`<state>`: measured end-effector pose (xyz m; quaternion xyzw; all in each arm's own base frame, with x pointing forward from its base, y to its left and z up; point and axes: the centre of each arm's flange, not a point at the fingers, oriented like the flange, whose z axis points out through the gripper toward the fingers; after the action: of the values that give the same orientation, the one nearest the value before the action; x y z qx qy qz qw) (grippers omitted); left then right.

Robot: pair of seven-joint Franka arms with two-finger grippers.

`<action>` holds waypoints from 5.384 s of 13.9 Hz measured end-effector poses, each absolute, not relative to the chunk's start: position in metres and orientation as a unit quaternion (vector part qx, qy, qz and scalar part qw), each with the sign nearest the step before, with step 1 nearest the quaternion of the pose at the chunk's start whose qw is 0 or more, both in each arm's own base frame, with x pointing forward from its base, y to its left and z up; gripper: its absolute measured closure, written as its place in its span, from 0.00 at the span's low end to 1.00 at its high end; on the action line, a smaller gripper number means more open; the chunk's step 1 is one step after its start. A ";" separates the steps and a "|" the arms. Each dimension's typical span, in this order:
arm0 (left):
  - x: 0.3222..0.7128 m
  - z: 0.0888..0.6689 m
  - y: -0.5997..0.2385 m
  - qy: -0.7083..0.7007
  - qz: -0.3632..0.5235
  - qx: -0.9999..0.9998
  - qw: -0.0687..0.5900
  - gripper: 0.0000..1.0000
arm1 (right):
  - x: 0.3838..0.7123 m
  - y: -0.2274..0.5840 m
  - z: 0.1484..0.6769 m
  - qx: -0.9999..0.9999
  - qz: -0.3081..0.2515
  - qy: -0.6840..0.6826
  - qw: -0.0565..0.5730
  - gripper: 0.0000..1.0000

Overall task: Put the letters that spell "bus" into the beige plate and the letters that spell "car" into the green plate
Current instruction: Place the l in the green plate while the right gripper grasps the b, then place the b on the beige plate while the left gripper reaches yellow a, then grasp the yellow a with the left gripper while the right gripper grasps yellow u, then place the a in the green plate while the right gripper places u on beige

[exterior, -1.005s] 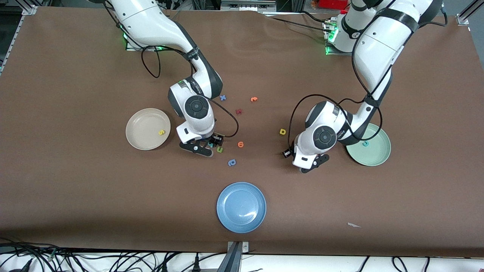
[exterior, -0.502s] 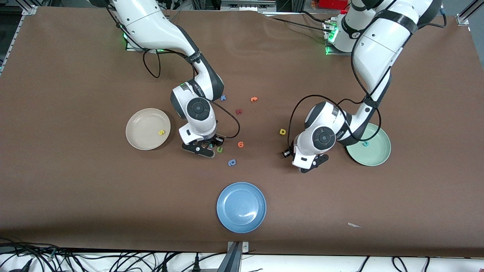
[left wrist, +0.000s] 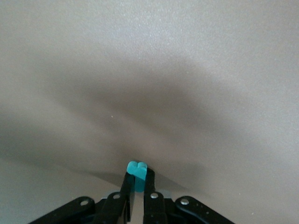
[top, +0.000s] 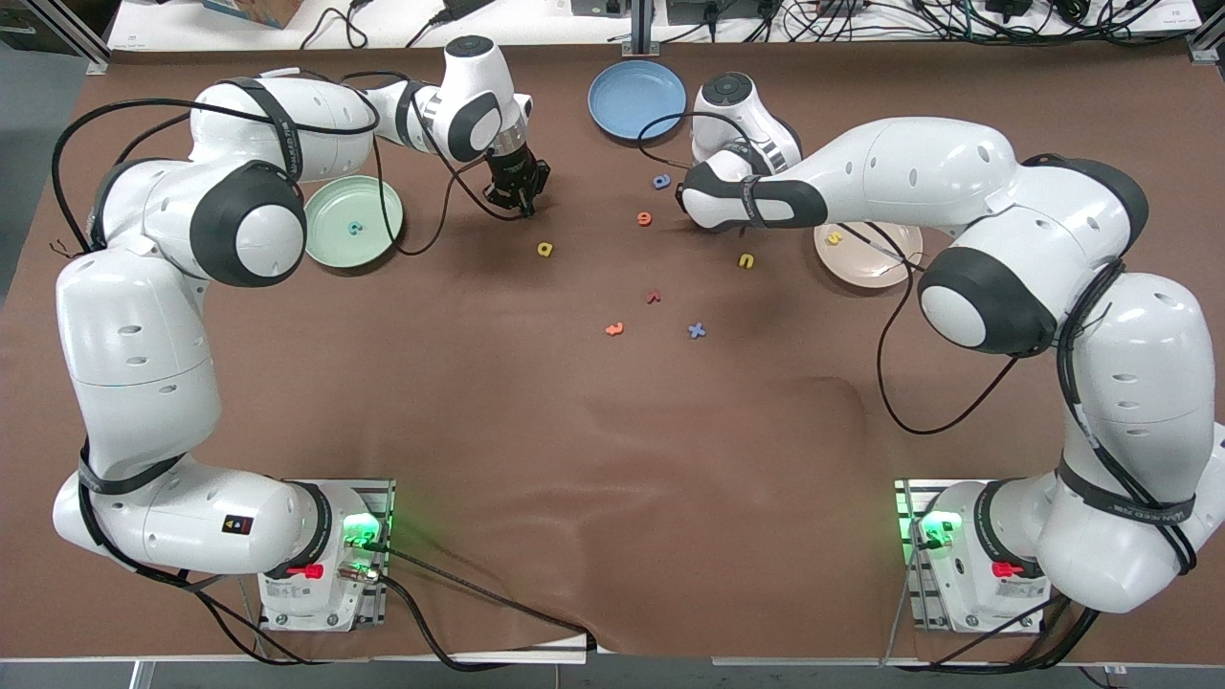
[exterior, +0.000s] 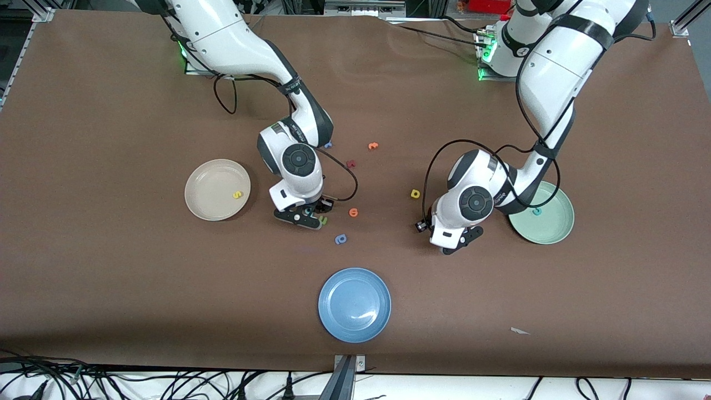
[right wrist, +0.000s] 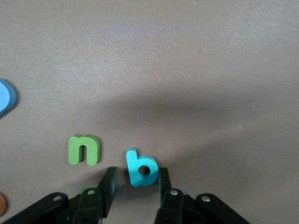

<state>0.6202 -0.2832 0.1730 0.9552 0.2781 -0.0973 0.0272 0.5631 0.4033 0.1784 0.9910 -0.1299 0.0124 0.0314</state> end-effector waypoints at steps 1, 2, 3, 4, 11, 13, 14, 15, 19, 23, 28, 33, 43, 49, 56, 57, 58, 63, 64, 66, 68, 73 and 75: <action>0.622 0.173 -0.281 0.280 -0.096 0.955 0.027 0.88 | 0.564 0.403 0.178 0.991 0.013 -0.130 0.032 0.56; 0.623 0.173 -0.279 0.282 -0.095 0.954 0.026 0.88 | 0.564 0.402 0.179 0.991 0.013 -0.131 0.032 0.56; 0.624 0.174 -0.276 0.283 -0.095 0.954 0.026 0.88 | 0.565 0.401 0.179 0.991 0.014 -0.132 0.032 0.56; 0.626 0.177 -0.273 0.285 -0.095 0.954 0.024 0.88 | 0.566 0.400 0.179 0.991 0.014 -0.133 0.033 0.57; 0.643 0.268 -0.164 0.196 -0.154 0.968 -0.024 0.88 | 0.569 0.397 0.180 0.990 0.018 -0.133 0.033 0.72; 0.646 0.273 -0.113 0.163 -0.178 0.970 -0.020 0.88 | 0.574 0.391 0.183 0.991 0.023 -0.127 0.037 0.72; 0.645 0.270 -0.090 0.148 -0.189 0.971 -0.015 0.88 | 0.579 0.386 0.189 0.991 0.026 -0.128 0.040 0.72; 0.644 0.266 -0.068 0.135 -0.200 0.970 -0.010 0.88 | 0.584 0.378 0.199 0.990 0.023 -0.132 0.048 0.72; 0.628 0.241 -0.004 0.097 -0.231 0.968 -0.010 0.88 | 0.598 0.333 0.246 0.986 -0.009 -0.140 0.094 0.72; 0.620 0.228 0.006 0.090 -0.238 0.967 -0.021 0.88 | 0.587 0.265 0.238 0.981 -0.056 -0.126 0.133 0.72; 0.622 0.230 0.002 0.087 -0.234 0.968 -0.019 0.45 | 0.548 0.183 0.222 0.981 -0.101 -0.087 0.138 0.72; 0.627 0.266 -0.048 0.068 -0.207 0.976 -0.009 0.00 | 0.531 0.180 0.230 0.983 -0.107 -0.078 0.128 0.28; 0.601 0.280 -0.235 0.208 -0.148 0.967 0.017 0.03 | 0.521 0.277 0.225 0.988 -0.063 -0.139 0.009 0.16; 0.575 0.226 -0.297 0.246 -0.112 0.961 0.052 0.07 | 0.501 0.325 0.178 0.986 -0.016 -0.164 0.010 0.35; 0.537 0.194 -0.317 0.247 -0.076 0.966 0.030 0.10 | 0.496 0.332 0.176 0.985 -0.016 -0.173 0.011 0.44; 0.534 0.192 -0.320 0.248 -0.071 0.966 0.024 0.10 | 0.495 0.334 0.176 0.985 -0.016 -0.172 0.011 0.45; 0.532 0.189 -0.323 0.249 -0.066 0.966 0.020 0.11 | 0.494 0.335 0.176 0.985 -0.016 -0.171 0.011 0.45; 0.523 0.173 -0.332 0.261 -0.057 0.964 0.013 0.15 | 0.493 0.340 0.178 0.985 -0.014 -0.169 0.008 0.74; 0.522 0.171 -0.333 0.262 -0.059 0.963 0.014 0.15 | 0.494 0.339 0.178 0.986 -0.013 -0.168 0.008 0.74; 0.522 0.169 -0.334 0.266 -0.058 0.962 0.018 0.19 | 0.504 0.332 0.184 0.986 -0.009 -0.164 0.010 0.74; 0.523 0.168 -0.333 0.268 -0.057 0.962 0.019 0.25 | 0.522 0.310 0.195 0.990 -0.013 -0.140 0.022 0.74; 0.526 0.173 -0.333 0.269 -0.052 0.961 0.023 0.69 | 0.553 0.223 0.238 0.993 -0.074 -0.068 0.055 0.74; 0.526 0.173 -0.333 0.269 -0.052 0.961 0.023 0.69 | 0.558 0.184 0.242 0.993 -0.091 -0.037 0.060 0.74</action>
<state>0.5262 -0.3330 0.1726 0.9613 0.2695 -0.0521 0.0225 0.5585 0.1844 0.2417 0.9934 -0.0369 -0.0908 0.0603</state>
